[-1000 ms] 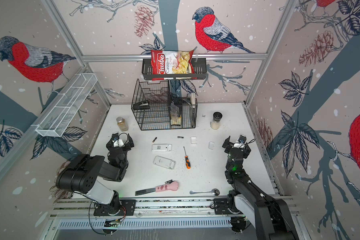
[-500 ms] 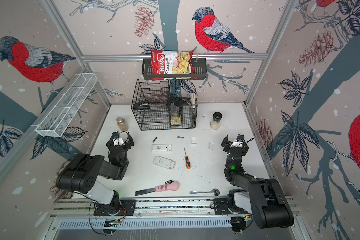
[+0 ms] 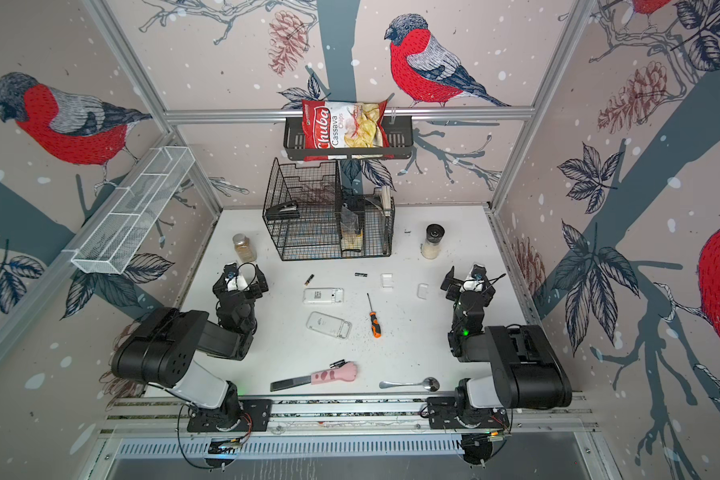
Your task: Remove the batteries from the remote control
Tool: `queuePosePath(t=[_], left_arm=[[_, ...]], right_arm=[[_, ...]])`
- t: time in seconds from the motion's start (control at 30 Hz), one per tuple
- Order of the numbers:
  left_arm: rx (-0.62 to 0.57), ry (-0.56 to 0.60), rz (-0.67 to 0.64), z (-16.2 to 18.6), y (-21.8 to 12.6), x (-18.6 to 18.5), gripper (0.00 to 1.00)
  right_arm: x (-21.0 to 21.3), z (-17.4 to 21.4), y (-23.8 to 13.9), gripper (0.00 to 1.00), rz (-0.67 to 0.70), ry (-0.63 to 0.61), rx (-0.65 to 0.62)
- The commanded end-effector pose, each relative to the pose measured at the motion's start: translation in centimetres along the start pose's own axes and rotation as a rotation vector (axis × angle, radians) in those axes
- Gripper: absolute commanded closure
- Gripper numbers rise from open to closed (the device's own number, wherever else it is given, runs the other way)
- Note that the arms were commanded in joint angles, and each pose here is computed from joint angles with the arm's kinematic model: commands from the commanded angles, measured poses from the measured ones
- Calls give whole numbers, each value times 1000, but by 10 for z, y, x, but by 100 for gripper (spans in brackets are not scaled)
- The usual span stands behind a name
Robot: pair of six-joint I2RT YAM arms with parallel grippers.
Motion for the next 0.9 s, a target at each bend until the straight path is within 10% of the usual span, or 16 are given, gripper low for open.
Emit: queuePosePath(t=[0.0,0.87], left_arm=[[-18,-12,-16,-4,1,2,2],[-19,-13,-13,-4,1,2,2]], right_arm=[[1,-8,4,0,-19,35,-62],[6,-5,20,0,-35,16,14]])
Point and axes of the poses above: each gripper's point midway between its finger pads, its own y axis out along the fingers, its own x axis along the line the jaws close on, z = x × y, the point moved 6 cm from there along -y, back along the fingers, and after that the axes turned 2 degrees about y, right-handed, at the moved point
